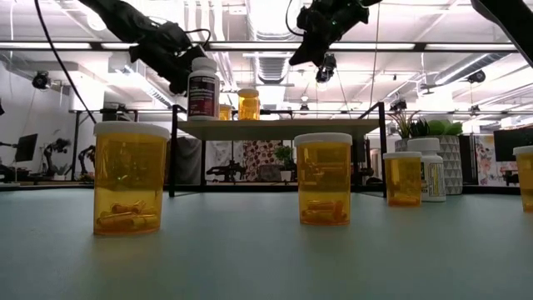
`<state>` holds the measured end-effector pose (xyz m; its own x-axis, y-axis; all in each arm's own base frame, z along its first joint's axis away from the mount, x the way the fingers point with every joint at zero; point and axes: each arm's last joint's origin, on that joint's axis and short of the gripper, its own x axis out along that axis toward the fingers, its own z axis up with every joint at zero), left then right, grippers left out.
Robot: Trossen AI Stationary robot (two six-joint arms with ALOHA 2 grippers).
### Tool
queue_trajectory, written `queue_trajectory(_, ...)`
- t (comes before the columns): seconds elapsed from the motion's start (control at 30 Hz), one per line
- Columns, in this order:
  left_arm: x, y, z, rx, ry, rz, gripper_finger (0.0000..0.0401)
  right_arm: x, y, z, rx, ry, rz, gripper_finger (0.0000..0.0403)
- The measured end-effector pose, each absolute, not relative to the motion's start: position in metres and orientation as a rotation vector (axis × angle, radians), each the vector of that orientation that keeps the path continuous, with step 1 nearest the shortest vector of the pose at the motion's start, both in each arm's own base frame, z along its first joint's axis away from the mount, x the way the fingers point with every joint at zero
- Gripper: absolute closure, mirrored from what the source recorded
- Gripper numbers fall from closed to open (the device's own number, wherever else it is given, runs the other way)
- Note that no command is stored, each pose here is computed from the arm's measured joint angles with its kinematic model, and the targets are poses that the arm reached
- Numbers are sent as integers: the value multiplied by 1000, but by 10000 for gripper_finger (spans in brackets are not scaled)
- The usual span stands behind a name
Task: Pick and place medicine bottles onto shelf by color
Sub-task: Put the orange pill bottle on the shelf aligned with the other orange pill bottle
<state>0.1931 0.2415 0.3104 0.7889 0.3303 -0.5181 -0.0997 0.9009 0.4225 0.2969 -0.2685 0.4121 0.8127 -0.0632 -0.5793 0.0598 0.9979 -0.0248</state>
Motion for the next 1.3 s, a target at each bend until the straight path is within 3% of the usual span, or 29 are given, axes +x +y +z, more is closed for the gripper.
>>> queue_trajectory(0.23,187,236,325,424,612,297,401,297,-269,410,0,625,-64,385)
queue_trajectory(0.7,188,233,305,335,661,216,401,296,-268,408,10,643,-56,385)
queue_trajectory(1.3,201,251,301,349,577,280,401,301,-271,397,19,635,-59,385)
